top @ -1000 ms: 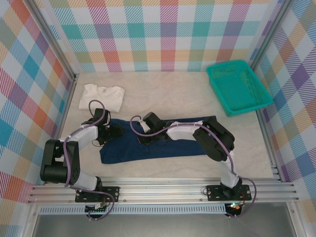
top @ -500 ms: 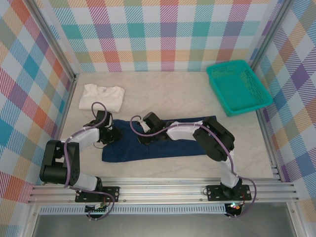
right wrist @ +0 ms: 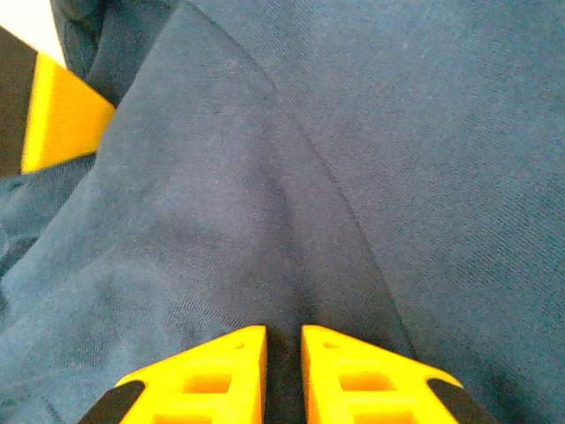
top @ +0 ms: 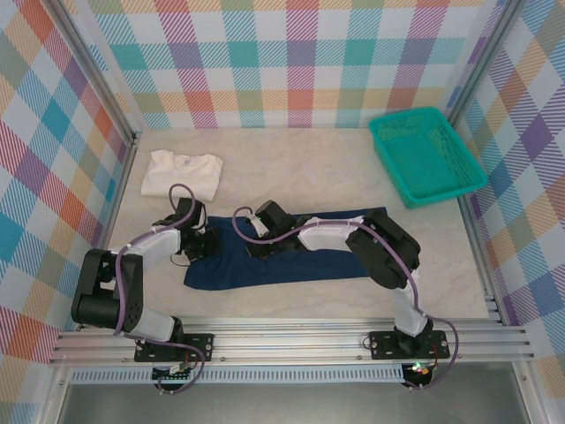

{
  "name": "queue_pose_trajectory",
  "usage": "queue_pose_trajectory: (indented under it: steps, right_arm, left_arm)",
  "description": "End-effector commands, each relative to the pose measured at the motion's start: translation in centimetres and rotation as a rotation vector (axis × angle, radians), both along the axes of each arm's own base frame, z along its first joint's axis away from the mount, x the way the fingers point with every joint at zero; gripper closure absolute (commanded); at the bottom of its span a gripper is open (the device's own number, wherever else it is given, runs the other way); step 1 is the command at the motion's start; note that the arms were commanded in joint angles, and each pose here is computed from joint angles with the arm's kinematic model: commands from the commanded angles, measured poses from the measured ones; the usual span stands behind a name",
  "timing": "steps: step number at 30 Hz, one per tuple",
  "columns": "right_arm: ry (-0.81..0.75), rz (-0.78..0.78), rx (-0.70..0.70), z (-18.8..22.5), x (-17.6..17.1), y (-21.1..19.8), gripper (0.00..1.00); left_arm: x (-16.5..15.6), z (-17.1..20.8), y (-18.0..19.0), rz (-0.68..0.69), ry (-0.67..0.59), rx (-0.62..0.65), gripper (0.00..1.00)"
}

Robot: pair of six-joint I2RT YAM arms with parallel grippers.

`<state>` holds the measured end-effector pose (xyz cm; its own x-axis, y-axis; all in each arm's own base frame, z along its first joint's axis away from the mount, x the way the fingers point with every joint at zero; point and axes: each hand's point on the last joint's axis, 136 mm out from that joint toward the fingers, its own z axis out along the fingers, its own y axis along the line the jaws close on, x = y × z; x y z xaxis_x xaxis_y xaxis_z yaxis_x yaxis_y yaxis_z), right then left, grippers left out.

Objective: Fold the inside-out t-shirt

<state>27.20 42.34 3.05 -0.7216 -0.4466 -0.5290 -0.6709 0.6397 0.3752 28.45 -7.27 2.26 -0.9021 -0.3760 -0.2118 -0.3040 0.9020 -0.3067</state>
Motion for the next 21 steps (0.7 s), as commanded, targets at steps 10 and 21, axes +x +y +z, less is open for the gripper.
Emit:
queue_pose_trajectory:
  steps: [10,21]
  right_arm:
    - [-0.075,-0.055,0.042,7.2,0.9,-3.7,0.64]
    - [-0.113,-0.178,-0.05,8.5,2.6,-12.6,0.59]
  left_arm:
    - [0.7,4.4,7.4,0.233,-0.071,0.318,1.0]
    - [0.5,10.3,10.3,0.213,-0.074,0.458,1.0]
